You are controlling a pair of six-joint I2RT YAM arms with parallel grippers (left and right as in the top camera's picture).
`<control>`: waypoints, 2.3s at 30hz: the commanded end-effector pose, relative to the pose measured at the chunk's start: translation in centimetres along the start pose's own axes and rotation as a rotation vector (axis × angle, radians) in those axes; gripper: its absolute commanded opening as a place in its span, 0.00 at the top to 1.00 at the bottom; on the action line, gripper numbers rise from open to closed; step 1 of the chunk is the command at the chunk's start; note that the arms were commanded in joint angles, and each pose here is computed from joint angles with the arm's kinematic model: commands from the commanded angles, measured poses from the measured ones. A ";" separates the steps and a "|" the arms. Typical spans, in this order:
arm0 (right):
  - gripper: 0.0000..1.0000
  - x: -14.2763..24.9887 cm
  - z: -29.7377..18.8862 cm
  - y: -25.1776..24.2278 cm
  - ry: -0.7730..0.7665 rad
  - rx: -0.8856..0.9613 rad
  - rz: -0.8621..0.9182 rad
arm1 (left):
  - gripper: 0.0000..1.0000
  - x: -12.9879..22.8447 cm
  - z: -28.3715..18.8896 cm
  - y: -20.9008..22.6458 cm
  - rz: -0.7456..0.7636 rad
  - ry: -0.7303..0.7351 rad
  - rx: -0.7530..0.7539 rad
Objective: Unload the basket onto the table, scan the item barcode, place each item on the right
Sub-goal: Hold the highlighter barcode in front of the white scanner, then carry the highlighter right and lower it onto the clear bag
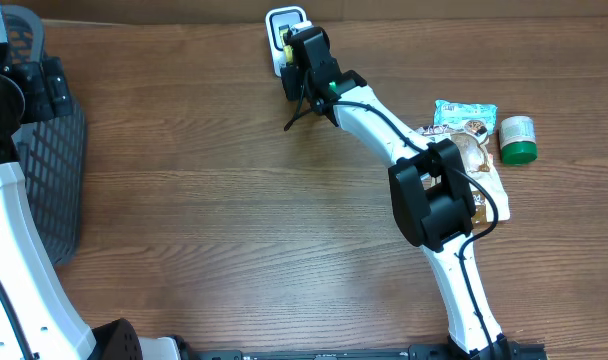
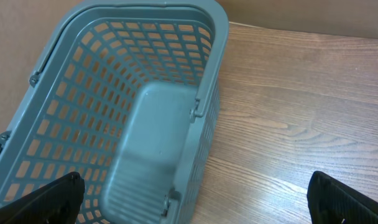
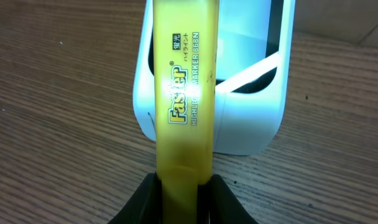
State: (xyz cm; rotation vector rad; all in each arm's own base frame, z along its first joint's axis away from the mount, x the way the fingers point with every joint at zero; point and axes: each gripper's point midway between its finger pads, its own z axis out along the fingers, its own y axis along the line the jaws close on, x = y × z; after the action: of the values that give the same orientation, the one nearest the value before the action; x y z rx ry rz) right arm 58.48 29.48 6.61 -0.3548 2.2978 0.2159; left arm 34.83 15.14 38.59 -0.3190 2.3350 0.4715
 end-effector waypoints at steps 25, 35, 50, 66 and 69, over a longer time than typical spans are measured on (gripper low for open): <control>0.85 -10.1 -7.0 0.6 -0.113 -0.002 -0.121 | 0.00 -0.2 0.2 -0.3 0.017 -0.002 0.004; 0.85 -4.6 -1.6 -1.2 0.013 0.093 -0.211 | 0.00 -0.2 0.2 -0.3 0.017 -0.001 0.004; 0.85 -3.7 -1.3 -1.1 0.043 0.092 -0.211 | 0.00 -0.2 0.2 -0.3 0.018 -0.001 0.004; 0.92 -7.9 -7.2 -0.8 -0.015 0.080 -0.200 | 0.00 -0.2 0.2 -0.3 0.017 -0.002 0.004; 0.94 -9.3 -10.8 -0.6 -0.022 0.059 -0.156 | 0.00 -0.2 0.2 -0.3 0.017 -0.002 0.004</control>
State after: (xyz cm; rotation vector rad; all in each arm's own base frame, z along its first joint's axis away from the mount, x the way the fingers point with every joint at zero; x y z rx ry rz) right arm 58.15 27.89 11.04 -0.5807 2.3617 -0.0070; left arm 34.83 15.14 38.59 -0.3190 2.3350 0.4715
